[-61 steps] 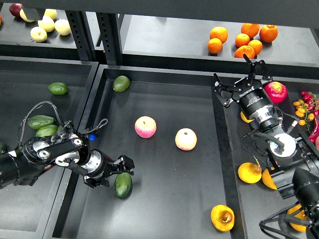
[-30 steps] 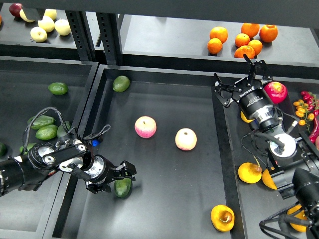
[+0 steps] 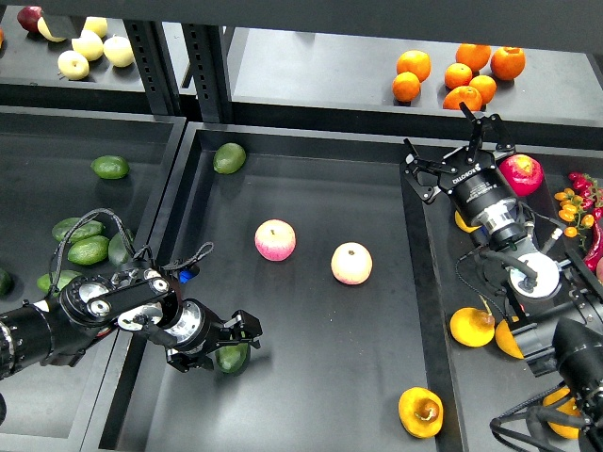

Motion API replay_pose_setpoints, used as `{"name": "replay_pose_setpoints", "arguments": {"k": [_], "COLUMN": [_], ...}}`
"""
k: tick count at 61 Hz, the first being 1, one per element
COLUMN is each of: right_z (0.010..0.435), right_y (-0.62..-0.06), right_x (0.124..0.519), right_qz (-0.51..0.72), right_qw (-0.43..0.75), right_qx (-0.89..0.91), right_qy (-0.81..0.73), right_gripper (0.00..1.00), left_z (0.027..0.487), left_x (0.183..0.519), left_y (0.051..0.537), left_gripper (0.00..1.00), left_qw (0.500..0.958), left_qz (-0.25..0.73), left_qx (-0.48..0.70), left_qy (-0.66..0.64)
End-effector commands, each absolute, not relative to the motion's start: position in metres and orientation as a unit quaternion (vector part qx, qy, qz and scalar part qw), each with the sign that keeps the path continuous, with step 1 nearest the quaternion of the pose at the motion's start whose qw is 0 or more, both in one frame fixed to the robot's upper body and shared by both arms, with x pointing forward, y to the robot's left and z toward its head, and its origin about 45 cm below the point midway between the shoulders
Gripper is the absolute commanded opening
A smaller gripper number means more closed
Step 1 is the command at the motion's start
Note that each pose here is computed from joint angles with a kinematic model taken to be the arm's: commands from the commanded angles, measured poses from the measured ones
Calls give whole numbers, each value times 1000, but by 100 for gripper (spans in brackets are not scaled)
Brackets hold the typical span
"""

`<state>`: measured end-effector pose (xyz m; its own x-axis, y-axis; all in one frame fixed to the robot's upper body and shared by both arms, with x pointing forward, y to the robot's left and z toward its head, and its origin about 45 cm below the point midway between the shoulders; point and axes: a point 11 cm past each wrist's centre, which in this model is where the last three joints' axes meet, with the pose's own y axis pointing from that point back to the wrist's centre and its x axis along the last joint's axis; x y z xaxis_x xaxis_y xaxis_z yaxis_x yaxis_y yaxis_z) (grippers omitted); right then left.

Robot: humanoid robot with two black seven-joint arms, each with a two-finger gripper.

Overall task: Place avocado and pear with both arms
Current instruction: 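Lift the avocado and carry it toward the avocado pile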

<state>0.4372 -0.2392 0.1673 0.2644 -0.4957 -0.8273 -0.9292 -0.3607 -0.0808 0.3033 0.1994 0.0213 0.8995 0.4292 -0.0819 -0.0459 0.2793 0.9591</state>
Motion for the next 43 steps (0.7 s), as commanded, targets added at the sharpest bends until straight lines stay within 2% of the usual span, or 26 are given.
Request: {"name": "replay_pose_setpoints", "arguments": {"k": [1,8,20,43], "right_z": [168,168,167,167], "right_y": [-239,-239,-240,-240], "right_x": [437,437,437,437], "right_qz": [367,367,368,367], "right_qw": [295,295,295,296], "right_qx": [-739,-739,-738,-738], "right_qy": [482,482,483,483], "right_gripper": [100,100,100,100], "left_z": [20,18,18,20], "left_x": [302,300,299,303], "left_y": [198,196,195,195], "left_gripper": [99,98,85,44], "left_qw": [782,783,784,786], "left_qz": [151,149,148,156], "left_qx": [581,580,579,573], "left_qy": [167,169,169,171]}}
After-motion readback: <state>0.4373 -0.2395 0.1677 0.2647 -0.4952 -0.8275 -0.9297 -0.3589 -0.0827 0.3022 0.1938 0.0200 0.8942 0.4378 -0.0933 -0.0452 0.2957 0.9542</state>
